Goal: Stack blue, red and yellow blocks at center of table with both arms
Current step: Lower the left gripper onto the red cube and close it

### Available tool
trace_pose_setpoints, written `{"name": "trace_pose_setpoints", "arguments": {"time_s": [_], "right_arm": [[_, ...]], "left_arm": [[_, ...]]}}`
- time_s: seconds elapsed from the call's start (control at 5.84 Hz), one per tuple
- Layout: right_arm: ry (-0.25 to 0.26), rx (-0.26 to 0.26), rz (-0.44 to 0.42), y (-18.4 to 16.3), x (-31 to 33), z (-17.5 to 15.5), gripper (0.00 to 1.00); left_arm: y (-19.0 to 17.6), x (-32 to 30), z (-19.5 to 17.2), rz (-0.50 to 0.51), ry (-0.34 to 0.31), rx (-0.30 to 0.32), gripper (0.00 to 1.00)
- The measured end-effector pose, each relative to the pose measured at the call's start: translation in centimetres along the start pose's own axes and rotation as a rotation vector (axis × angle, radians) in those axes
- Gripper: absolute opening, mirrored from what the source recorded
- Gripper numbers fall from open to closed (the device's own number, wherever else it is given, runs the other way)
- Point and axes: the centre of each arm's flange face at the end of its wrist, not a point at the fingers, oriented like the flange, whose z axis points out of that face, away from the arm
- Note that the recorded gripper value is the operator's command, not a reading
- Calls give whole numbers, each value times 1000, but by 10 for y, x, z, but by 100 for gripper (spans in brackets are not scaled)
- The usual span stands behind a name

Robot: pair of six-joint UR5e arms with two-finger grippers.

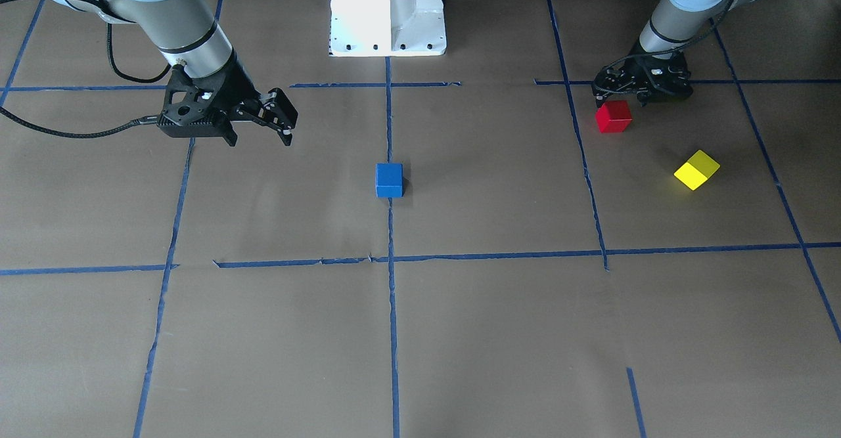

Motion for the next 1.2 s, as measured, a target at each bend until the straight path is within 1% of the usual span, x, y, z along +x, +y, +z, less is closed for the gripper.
{"name": "trace_pose_setpoints", "arguments": {"time_s": [0.34,0.68,0.86,1.03,1.2], "right_arm": [[0,0,0,0,0,0,100],[2,0,-1,1,0,1,100],[3,1,-1,1,0,1,100],[3,0,-1,1,0,2,100],[3,1,-1,1,-1,2,100]], "left_arm": [[-4,8,3,-6,11,4,100],[-6,3,13,-10,-7,-4,100],[-7,1,17,-11,-13,-7,97],[-9,1,22,-15,-17,-9,89],[-11,2,25,-17,-18,-9,78]]}}
